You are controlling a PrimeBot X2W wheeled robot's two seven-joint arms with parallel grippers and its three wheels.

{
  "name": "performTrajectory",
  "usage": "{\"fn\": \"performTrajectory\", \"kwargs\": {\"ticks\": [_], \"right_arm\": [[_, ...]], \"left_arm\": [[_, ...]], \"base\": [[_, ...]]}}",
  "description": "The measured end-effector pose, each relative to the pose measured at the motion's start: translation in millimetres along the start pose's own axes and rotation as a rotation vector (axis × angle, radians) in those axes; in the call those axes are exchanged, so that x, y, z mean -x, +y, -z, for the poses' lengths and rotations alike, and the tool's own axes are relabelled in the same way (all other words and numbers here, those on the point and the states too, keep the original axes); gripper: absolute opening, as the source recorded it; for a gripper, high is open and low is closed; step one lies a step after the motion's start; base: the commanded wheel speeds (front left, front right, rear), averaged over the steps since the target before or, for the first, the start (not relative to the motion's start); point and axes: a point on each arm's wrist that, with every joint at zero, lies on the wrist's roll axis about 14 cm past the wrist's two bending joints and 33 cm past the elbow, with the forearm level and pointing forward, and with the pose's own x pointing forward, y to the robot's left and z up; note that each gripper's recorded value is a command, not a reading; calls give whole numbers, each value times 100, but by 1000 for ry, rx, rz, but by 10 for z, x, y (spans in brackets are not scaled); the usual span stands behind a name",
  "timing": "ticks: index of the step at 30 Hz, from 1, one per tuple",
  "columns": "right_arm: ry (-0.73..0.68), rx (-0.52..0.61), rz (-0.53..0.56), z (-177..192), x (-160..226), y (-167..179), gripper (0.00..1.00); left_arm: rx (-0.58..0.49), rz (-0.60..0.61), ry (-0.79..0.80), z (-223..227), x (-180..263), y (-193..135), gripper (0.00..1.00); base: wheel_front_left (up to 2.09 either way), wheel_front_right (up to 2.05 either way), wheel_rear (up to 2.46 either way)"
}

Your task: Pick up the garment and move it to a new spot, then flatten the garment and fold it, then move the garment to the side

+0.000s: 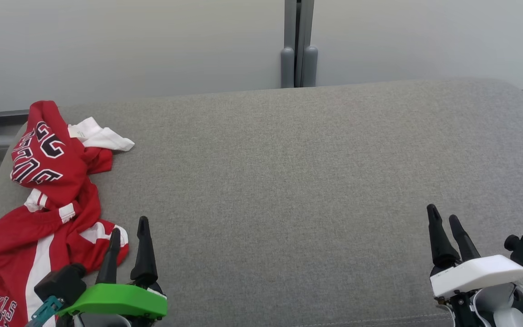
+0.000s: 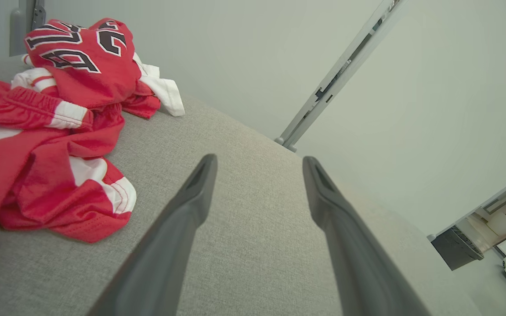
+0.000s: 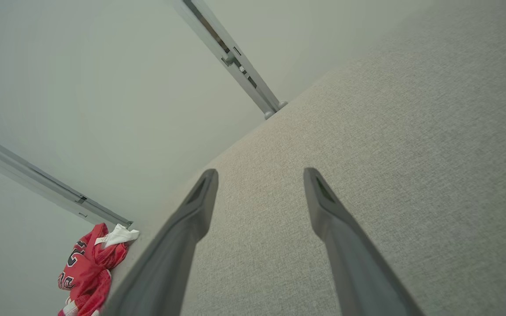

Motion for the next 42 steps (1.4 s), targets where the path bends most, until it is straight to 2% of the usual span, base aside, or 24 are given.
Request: {"fn": "performTrajectory", "kwargs": {"ticks": [8,18,32,42], "right_arm": [[10,130,-40,76,28,117,100],[25,242,-87,196,60,241,100],[26,376,-145,302,147,365,100],[1,459,-207,327,191,525,100]], "left_arm": [[-152,-20,6,10,81,115,100],[-285,-46,28,62,170,259,100],[-412,-22,33,68,247,277,100],[-458,-18,13,45,329,274,100]], "base": [[0,0,0],[0,0,0],[0,0,0],[0,0,0]]}}
